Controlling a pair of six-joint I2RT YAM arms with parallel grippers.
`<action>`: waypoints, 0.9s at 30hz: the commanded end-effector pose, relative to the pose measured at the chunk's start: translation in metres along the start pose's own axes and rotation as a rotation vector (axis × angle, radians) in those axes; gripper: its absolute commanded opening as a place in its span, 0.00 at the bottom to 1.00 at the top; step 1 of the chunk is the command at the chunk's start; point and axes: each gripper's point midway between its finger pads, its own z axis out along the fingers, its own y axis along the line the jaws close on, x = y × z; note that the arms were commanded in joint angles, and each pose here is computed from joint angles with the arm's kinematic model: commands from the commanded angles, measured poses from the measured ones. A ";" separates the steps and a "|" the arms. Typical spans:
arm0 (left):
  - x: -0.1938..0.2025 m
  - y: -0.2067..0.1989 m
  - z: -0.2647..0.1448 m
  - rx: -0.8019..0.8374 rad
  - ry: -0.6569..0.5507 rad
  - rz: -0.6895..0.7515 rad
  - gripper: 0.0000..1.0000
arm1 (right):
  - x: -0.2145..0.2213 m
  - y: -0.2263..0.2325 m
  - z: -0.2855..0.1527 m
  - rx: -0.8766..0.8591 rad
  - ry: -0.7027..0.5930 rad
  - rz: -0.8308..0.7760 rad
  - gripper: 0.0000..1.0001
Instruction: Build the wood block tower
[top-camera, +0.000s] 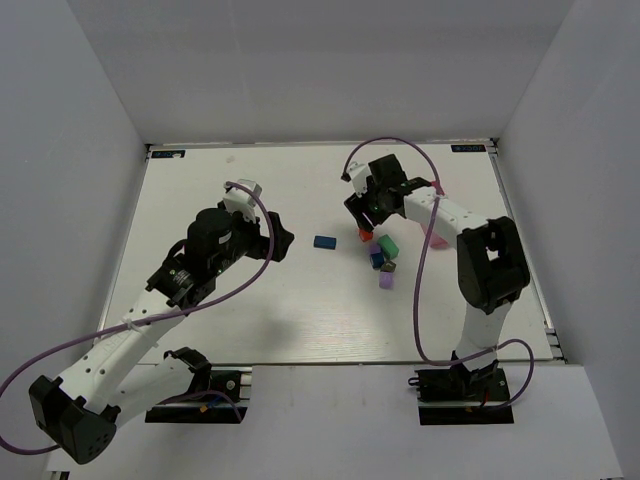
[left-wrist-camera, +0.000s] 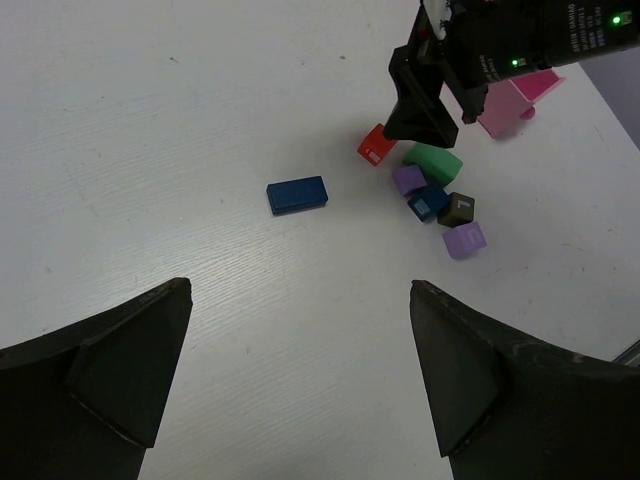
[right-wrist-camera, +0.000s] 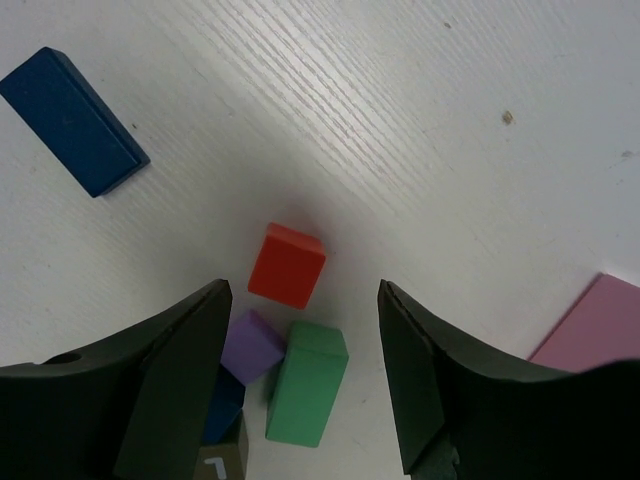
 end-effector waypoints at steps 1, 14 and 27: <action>-0.003 0.000 -0.006 0.002 -0.023 0.000 1.00 | -0.015 0.006 0.006 -0.034 -0.010 0.013 0.67; -0.003 0.000 -0.006 0.002 -0.023 0.000 1.00 | 0.001 0.005 0.029 -0.037 0.057 0.028 0.66; -0.001 0.001 -0.004 -0.001 -0.014 0.001 1.00 | 0.012 0.010 0.037 -0.063 0.097 0.036 0.50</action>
